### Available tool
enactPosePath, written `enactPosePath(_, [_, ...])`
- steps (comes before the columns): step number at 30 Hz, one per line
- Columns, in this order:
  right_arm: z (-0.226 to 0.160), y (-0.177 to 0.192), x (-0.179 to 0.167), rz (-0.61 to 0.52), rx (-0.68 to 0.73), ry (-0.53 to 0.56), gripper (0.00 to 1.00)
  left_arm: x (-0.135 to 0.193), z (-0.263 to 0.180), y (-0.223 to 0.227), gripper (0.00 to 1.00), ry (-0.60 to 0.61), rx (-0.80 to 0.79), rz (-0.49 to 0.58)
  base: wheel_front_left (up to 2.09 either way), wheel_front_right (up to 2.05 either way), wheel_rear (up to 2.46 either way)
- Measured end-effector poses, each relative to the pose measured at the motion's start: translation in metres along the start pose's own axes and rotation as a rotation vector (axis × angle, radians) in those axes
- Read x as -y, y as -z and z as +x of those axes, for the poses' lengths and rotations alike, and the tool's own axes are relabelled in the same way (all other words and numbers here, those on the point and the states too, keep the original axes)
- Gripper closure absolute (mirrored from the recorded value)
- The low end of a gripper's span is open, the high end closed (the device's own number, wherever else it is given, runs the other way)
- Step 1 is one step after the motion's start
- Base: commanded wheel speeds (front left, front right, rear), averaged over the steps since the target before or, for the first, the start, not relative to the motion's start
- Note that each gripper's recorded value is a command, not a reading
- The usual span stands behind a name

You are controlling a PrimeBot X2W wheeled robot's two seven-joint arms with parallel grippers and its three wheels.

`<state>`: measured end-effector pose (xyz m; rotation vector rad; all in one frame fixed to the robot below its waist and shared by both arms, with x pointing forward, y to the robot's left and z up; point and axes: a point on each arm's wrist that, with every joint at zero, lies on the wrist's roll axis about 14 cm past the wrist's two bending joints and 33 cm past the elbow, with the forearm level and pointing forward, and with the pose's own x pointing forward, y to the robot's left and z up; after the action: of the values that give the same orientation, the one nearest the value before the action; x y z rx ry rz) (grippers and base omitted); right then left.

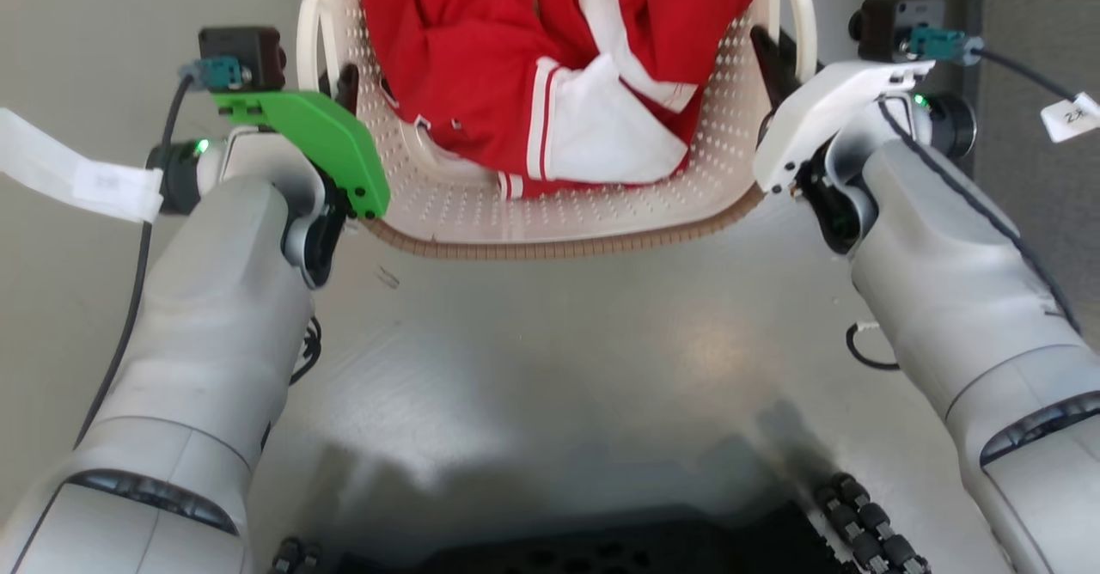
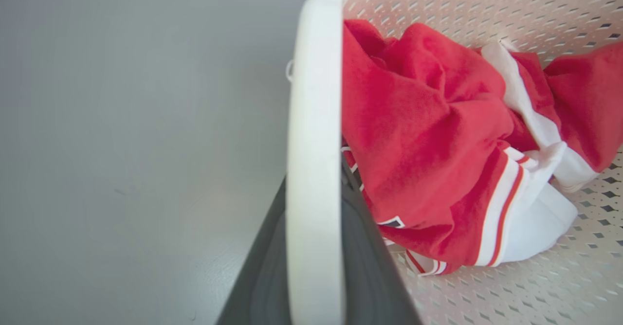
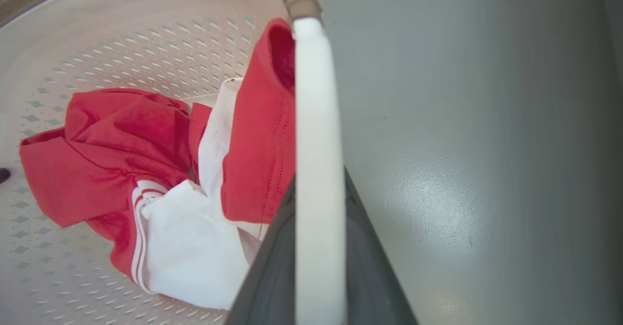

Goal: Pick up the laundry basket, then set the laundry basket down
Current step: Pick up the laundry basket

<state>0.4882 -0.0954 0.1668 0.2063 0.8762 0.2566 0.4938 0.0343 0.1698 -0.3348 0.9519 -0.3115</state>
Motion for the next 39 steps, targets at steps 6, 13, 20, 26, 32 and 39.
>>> enactPosePath(6, [-0.021,-0.006,-0.004,-0.015,-0.014,0.006,1.0,0.013,-0.018,-0.004,1.0,0.017,-0.015,0.003,0.0,0.0,0.0])
enactPosePath(13, [-0.042,-0.015,-0.009,-0.019,-0.017,0.012,1.0,0.027,-0.036,-0.011,1.0,0.032,-0.025,0.024,0.0,0.0,0.0])
enactPosePath(20, [-0.066,-0.02,-0.017,-0.013,-0.044,0.012,1.0,0.037,-0.059,-0.01,1.0,0.033,-0.051,0.021,0.0,0.0,0.0])
enactPosePath(26, [-0.089,-0.018,-0.023,-0.006,-0.072,0.012,1.0,0.047,-0.08,-0.005,1.0,0.042,-0.068,0.019,0.0,0.0,0.0])
enactPosePath(32, [-0.11,-0.02,-0.029,0.0,-0.074,0.011,1.0,0.057,-0.099,-0.005,1.0,0.049,-0.068,0.003,0.0,0.0,0.0])
enactPosePath(39, [-0.134,-0.015,-0.037,0.004,-0.092,0.006,1.0,0.067,-0.123,0.002,1.0,0.055,-0.078,0.014,0.0,0.0,0.0])
